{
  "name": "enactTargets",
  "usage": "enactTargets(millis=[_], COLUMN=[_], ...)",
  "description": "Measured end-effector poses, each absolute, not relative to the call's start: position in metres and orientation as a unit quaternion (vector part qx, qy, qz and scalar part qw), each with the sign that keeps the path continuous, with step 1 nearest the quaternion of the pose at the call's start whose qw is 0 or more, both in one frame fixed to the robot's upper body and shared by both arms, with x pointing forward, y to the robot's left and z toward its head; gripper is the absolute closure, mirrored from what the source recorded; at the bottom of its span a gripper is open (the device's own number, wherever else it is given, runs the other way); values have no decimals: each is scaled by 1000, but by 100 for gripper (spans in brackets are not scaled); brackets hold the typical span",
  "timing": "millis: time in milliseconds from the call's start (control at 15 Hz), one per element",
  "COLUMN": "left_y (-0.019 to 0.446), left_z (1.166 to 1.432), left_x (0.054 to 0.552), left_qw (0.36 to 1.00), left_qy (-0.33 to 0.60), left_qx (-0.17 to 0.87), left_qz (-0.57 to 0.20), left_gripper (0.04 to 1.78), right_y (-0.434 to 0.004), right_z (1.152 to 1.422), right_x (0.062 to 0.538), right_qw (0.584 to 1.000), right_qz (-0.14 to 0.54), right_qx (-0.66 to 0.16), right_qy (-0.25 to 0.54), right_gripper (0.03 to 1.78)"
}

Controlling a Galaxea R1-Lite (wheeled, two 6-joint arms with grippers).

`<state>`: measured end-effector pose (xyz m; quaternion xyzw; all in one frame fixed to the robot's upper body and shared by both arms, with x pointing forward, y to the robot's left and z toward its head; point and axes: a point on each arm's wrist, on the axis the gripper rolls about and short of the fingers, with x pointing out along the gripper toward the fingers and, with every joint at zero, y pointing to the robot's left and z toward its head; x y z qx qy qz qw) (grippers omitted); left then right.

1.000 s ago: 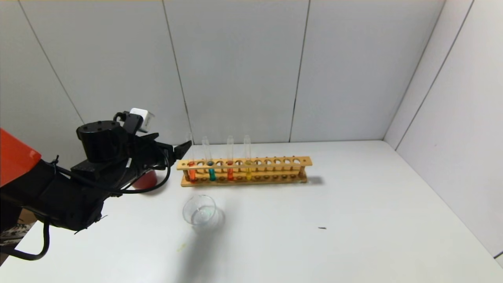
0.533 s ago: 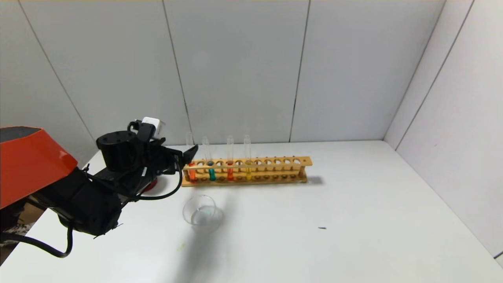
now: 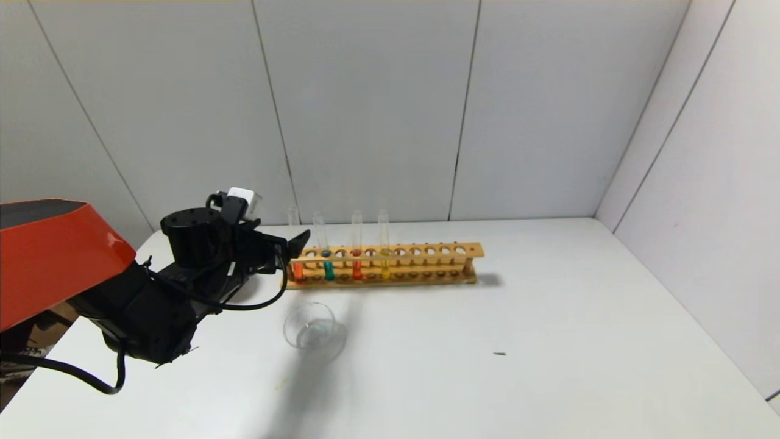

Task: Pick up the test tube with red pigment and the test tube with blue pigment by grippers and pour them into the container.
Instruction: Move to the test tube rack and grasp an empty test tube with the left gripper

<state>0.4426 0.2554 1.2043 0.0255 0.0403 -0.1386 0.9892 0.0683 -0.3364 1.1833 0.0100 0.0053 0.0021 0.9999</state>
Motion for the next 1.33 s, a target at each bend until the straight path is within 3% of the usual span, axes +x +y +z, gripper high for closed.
enactTargets(millis=[1333], left_y=[253], left_z=[1208], left_x=[464], left_qw=[990], left_qy=[23], left_qx=[23], left_qz=[-137], left_gripper=[7], right_y=[-336], right_z=[1183], right_x=[68], right_qw=[1000], right_qz=[2], right_qx=[10], right_qy=[5], right_gripper=[10])
